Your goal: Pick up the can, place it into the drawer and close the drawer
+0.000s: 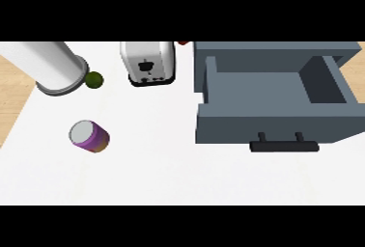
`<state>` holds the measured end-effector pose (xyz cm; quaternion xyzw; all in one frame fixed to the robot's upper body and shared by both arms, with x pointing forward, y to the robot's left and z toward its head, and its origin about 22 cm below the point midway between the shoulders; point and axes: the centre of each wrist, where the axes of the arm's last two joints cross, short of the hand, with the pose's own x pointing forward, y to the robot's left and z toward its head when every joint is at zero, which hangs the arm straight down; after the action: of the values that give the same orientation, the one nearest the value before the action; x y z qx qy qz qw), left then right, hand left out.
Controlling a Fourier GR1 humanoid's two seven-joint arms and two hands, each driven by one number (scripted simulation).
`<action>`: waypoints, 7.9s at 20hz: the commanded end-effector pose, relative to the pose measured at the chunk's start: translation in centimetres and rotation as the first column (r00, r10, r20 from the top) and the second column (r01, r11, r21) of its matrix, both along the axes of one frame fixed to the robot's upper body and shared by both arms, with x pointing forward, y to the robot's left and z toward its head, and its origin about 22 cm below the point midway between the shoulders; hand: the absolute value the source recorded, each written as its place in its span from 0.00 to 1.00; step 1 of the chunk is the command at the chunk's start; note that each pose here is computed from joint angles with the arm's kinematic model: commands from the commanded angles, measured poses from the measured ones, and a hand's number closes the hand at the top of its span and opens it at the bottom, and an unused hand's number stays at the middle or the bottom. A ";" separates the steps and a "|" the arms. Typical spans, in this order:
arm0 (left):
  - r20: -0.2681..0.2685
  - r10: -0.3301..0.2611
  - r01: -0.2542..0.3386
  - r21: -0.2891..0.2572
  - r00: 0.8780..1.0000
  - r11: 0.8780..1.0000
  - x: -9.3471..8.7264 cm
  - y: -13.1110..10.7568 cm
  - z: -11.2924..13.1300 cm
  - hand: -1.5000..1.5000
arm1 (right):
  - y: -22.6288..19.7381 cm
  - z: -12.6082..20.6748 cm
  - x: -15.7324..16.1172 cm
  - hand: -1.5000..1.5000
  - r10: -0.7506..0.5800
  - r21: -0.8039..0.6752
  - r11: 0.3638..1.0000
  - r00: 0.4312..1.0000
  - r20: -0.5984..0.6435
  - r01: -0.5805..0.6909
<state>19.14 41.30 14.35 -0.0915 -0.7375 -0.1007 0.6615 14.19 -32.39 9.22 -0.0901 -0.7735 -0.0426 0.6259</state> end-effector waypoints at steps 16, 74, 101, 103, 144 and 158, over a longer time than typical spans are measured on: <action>-0.168 -0.009 -0.022 -0.187 0.986 0.982 5.3 -3.2 -2.1 0.00 | -4.1 0.3 -2.5 0.00 -0.003 0.026 1.000 1.000 0.030 0.002; -0.319 0.112 -0.173 -0.172 0.941 0.970 9.5 -3.5 -24.4 0.00 | -5.2 1.4 -6.7 0.00 0.027 0.018 0.999 1.000 0.005 -0.027; -0.199 0.209 -0.270 -0.360 0.957 0.893 13.9 -17.6 -23.9 1.00 | -5.3 2.7 -7.8 0.00 -0.026 0.035 0.999 1.000 0.016 0.026; -0.180 0.219 -0.272 -0.359 0.959 0.893 15.3 -17.3 -21.5 1.00 | -5.8 2.0 -9.2 0.00 -0.030 0.039 0.999 1.000 0.003 0.030; 0.018 0.205 -0.196 -0.210 0.979 0.958 20.8 -37.7 7.3 1.00 | -4.7 1.2 -6.0 0.00 0.013 0.069 0.998 1.000 0.011 -0.014; 0.011 0.185 -0.180 -0.174 0.983 0.968 22.4 -41.1 7.4 1.00 | -5.0 2.9 -5.1 0.00 0.019 0.066 0.998 0.999 0.033 -0.021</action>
<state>41.19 0.86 21.32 -0.0782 -0.7559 0.0274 0.6494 8.02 -36.76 11.87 -0.0611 -0.7805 -0.0601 0.6193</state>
